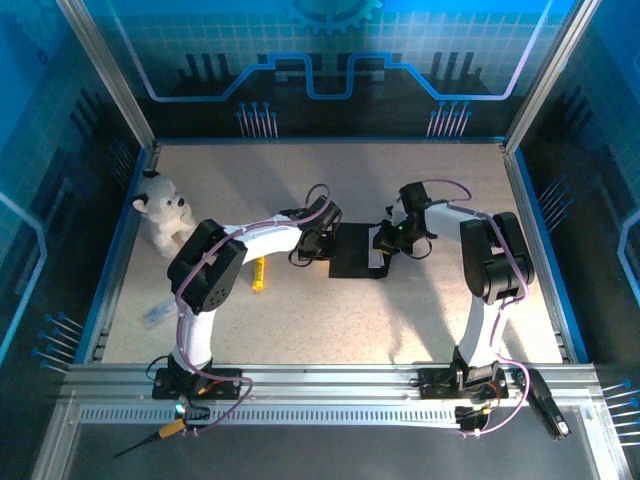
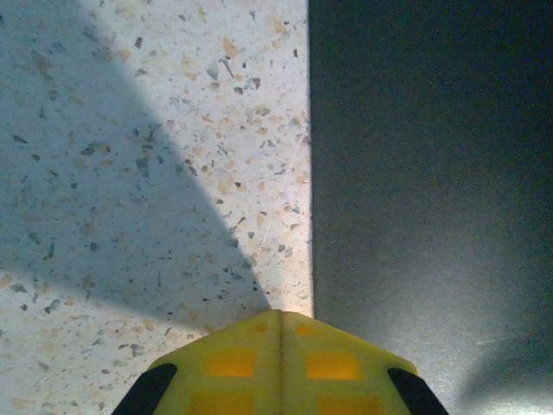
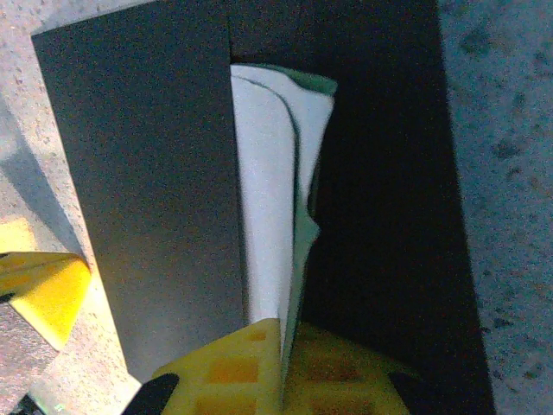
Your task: Place the letter into the envelope and seal it
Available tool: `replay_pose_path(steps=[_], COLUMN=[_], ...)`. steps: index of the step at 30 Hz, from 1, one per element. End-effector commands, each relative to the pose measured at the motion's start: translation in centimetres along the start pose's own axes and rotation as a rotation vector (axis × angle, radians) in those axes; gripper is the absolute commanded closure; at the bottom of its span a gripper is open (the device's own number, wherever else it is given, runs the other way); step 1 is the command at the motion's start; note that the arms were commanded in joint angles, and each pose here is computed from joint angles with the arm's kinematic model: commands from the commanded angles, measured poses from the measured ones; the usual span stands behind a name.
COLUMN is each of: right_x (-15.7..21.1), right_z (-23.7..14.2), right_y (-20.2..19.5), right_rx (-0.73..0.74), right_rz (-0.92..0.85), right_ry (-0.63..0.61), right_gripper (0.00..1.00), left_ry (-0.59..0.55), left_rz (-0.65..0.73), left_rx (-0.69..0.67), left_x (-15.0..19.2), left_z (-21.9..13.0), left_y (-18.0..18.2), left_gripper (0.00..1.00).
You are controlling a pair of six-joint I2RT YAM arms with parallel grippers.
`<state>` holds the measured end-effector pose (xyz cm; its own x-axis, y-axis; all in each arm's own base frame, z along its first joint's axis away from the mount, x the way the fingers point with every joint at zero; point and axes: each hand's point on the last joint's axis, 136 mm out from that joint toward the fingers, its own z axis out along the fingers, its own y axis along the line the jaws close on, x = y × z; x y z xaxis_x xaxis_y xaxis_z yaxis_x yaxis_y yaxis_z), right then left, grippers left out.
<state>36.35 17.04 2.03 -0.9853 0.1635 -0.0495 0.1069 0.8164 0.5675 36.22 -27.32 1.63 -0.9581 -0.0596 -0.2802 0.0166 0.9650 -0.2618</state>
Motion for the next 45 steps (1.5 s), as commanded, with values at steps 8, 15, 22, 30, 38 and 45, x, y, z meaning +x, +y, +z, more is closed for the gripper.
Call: replay_pose_path(steps=[8, 15, 22, 30, 38, 45], right_x=[-0.5, -0.1, -0.2, -1.3, -1.7, -1.7], right_z=[1.7, 2.9, 1.8, -1.0, -1.7, -2.0], right_y=[2.4, 3.1, 2.5, 1.4, 0.5, -0.1], right_rx=[-0.079, -0.102, -0.052, -0.009, 0.014, 0.050], right_rz=[0.006, 0.009, -0.023, -0.041, -0.028, -0.025], right_ry=[-0.008, 0.003, 0.004, -0.022, -0.039, -0.060], right_gripper=[1.00, 1.00, 1.00, 0.79, 0.67, 0.65], left_ry=[0.050, 0.063, 0.063, 0.069, 0.071, 0.046], left_rz=[0.006, 0.007, 0.030, 0.068, 0.082, 0.129], left_rx=[0.053, 0.055, 0.037, 0.011, 0.000, -0.025], left_x=[1.6, 2.3, 2.2, 2.4, 2.4, 1.1], left_z=[1.9, 2.2, 2.1, 2.0, 2.1, 1.5], left_y=[-2.0, -2.2, -1.9, -1.3, -1.1, -1.1], left_gripper=[1.00, 1.00, 1.00, 1.00, 1.00, 1.00])
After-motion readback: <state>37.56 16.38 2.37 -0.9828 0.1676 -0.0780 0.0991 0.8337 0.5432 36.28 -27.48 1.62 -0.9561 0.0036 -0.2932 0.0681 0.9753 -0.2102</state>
